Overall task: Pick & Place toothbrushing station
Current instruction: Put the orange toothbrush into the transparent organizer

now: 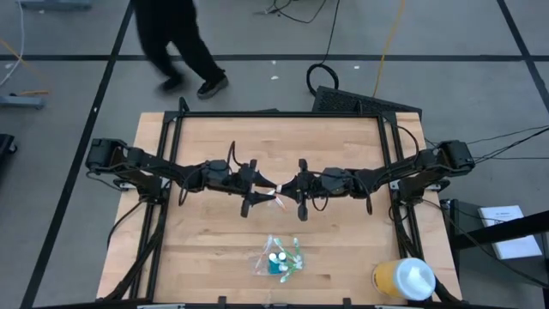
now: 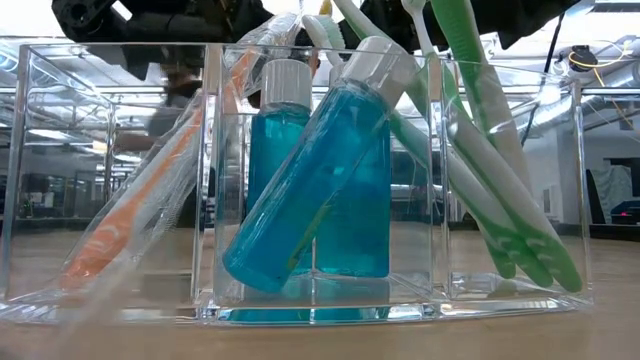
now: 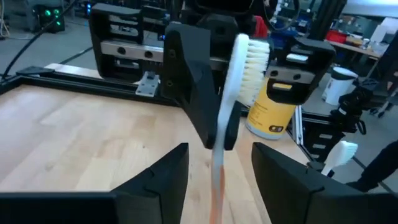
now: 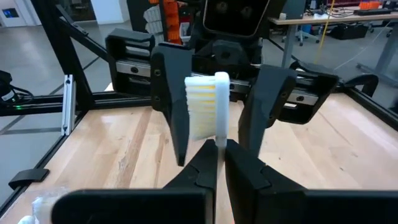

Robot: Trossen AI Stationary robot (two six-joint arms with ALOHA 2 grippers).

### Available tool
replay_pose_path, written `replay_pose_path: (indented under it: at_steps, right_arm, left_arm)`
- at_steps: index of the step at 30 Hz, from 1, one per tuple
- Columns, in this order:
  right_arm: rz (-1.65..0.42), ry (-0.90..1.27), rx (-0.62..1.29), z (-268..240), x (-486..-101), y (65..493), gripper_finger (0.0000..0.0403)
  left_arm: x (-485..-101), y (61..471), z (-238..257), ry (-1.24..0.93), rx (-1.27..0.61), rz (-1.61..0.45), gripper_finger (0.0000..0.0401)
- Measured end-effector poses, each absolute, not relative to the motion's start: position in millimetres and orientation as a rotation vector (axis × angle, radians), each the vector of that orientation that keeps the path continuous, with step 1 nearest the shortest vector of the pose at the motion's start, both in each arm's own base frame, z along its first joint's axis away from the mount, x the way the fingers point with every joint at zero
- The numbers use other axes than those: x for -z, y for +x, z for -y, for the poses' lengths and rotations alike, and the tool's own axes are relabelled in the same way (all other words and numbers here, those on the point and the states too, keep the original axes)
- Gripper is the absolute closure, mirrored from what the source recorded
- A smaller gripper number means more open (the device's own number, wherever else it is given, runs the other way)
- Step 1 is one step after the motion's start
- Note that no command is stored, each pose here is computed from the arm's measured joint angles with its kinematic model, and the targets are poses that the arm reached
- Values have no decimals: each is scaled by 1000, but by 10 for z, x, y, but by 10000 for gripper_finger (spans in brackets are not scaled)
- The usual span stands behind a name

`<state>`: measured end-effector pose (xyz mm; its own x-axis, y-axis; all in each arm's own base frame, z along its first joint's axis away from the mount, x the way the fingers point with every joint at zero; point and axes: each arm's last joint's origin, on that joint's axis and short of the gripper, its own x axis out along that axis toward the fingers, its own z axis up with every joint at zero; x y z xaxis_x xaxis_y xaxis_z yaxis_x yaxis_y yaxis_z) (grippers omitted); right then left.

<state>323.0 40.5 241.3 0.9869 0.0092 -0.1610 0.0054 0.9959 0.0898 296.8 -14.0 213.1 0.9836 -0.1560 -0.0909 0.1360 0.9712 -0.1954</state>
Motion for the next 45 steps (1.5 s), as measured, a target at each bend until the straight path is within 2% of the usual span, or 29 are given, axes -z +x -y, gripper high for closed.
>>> replay_pose_path:
  at_steps: [5, 17, 40, 45]
  right_arm:
    - [-151, 68, -15, -442, -2423, 3227, 395]
    - [-155, 69, -14, -440, -2419, 3227, 395]
    - [-163, 67, -14, -440, -2411, 3225, 395]
    - [-166, 67, -14, -440, -2409, 3225, 395]
  left_arm:
    - [-2066, 2974, 140, -192, 142, -160, 222]
    - [-1905, 3087, 144, -194, 145, -131, 222]
    - [-1963, 3087, 141, -189, 149, -82, 222]
    - [-1965, 3087, 141, -189, 149, -80, 251]
